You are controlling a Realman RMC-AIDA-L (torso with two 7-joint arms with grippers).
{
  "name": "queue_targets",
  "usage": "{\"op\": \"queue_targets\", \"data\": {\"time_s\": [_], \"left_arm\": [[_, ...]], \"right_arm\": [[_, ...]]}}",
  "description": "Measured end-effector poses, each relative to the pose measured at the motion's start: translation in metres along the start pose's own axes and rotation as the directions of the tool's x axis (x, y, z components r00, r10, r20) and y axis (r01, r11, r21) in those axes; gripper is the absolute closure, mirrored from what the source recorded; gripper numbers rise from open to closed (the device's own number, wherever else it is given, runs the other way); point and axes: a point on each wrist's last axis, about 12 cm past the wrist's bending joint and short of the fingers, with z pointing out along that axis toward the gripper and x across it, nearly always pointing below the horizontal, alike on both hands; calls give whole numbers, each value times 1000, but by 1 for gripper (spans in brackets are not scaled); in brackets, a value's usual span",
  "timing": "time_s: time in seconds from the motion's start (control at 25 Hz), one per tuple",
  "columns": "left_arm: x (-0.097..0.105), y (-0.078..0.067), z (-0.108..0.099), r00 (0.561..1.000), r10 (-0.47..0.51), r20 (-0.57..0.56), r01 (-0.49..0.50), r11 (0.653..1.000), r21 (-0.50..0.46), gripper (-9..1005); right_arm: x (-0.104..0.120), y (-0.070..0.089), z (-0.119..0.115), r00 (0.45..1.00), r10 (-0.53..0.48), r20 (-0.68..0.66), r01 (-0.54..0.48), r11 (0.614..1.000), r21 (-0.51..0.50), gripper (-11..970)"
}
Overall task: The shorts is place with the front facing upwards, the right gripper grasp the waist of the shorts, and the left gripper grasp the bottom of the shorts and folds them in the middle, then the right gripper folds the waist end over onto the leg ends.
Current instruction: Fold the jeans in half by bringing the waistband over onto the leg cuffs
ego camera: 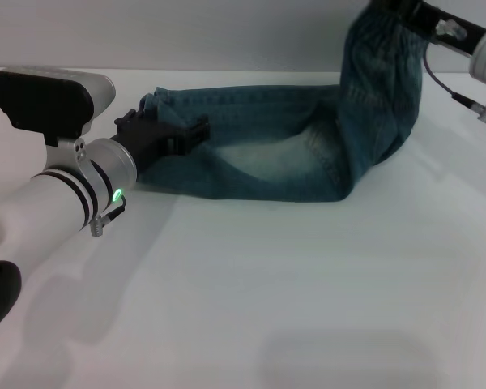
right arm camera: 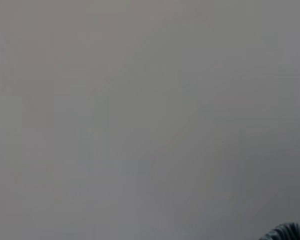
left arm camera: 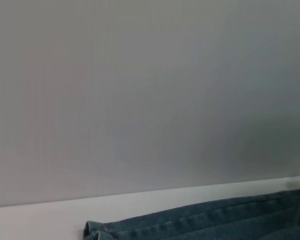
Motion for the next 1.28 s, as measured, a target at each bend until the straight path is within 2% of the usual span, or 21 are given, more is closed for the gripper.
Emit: {"op": "queue_targets", "data": {"time_s": [0.44, 0.96, 1.28], "left_arm": [[5, 2, 2, 1000, -13, -7, 13, 1000, -3, 135], [10, -7, 5, 1000, -27, -6, 27, 999, 26, 135], [20, 16, -9, 994, -103, 30, 105, 993, -46, 135]], "right_arm": [[-7, 38, 27, 999, -29, -24, 26, 994, -107, 957], [9, 83, 58, 992, -81, -98, 60, 978, -200, 957], [23, 96, 65, 984, -102, -144, 67, 971, -228, 957]]}}
